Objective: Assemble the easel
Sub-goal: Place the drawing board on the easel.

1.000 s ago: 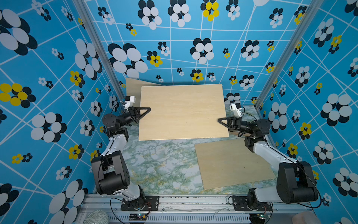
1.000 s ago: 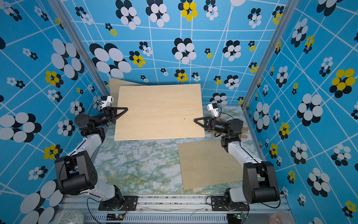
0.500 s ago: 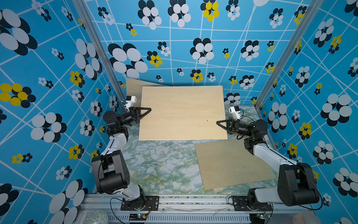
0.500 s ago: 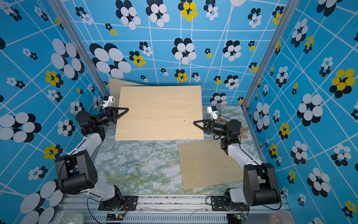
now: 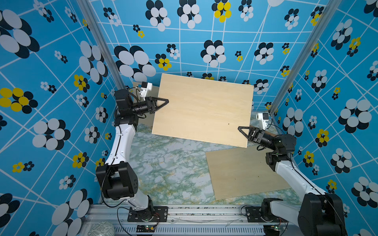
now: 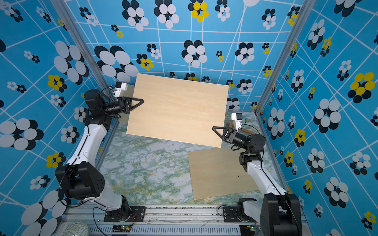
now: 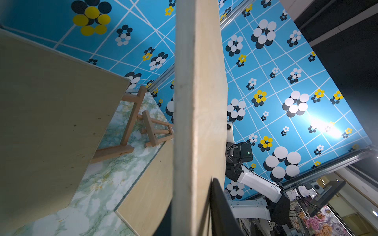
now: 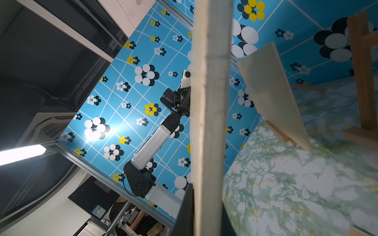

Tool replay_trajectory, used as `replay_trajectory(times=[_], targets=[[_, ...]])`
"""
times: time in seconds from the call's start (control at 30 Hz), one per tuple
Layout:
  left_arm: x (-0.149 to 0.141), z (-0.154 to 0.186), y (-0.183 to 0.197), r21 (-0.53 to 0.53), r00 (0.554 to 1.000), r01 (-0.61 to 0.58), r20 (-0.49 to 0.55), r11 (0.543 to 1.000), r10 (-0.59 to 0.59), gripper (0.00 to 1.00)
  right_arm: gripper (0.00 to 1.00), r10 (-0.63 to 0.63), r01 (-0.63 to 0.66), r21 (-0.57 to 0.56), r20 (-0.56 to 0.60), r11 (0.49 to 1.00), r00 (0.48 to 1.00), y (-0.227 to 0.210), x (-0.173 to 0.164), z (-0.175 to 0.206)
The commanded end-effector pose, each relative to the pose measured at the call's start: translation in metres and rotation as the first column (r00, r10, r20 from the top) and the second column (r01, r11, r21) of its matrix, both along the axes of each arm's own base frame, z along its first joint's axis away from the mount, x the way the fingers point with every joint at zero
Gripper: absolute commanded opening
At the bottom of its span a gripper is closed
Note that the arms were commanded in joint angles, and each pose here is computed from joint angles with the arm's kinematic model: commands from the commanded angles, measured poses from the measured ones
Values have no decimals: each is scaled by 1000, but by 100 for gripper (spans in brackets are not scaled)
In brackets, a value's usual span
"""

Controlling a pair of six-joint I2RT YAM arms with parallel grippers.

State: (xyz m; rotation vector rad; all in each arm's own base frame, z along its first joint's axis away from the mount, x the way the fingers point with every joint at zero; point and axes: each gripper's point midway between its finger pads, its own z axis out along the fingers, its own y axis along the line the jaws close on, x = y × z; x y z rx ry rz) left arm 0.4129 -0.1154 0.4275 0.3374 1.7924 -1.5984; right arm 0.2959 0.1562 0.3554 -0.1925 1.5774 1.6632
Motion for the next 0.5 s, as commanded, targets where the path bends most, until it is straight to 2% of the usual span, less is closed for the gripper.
replay_trajectory(times=[0.0, 0.13, 0.23, 0.37, 0.47], targets=[[48, 27, -26, -20, 980, -173, 90, 985, 175, 4, 0, -10, 47, -86, 386, 995, 922, 10, -22, 31], [59, 52, -59, -16, 981, -98, 166, 995, 100, 3, 0, -41, 69, -52, 417, 996, 908, 7, -13, 43], [64, 56, -80, -15, 979, -43, 196, 999, 45, 0, 0, -35, 50, -21, 468, 999, 883, 7, -17, 58], [69, 58, -83, -28, 978, -14, 209, 1000, 20, 0, 0, 1, 14, -27, 481, 1000, 877, 9, -23, 63], [62, 58, -82, -41, 980, 59, 194, 997, -50, 0, 0, 51, -27, -57, 479, 998, 876, 13, -30, 63]])
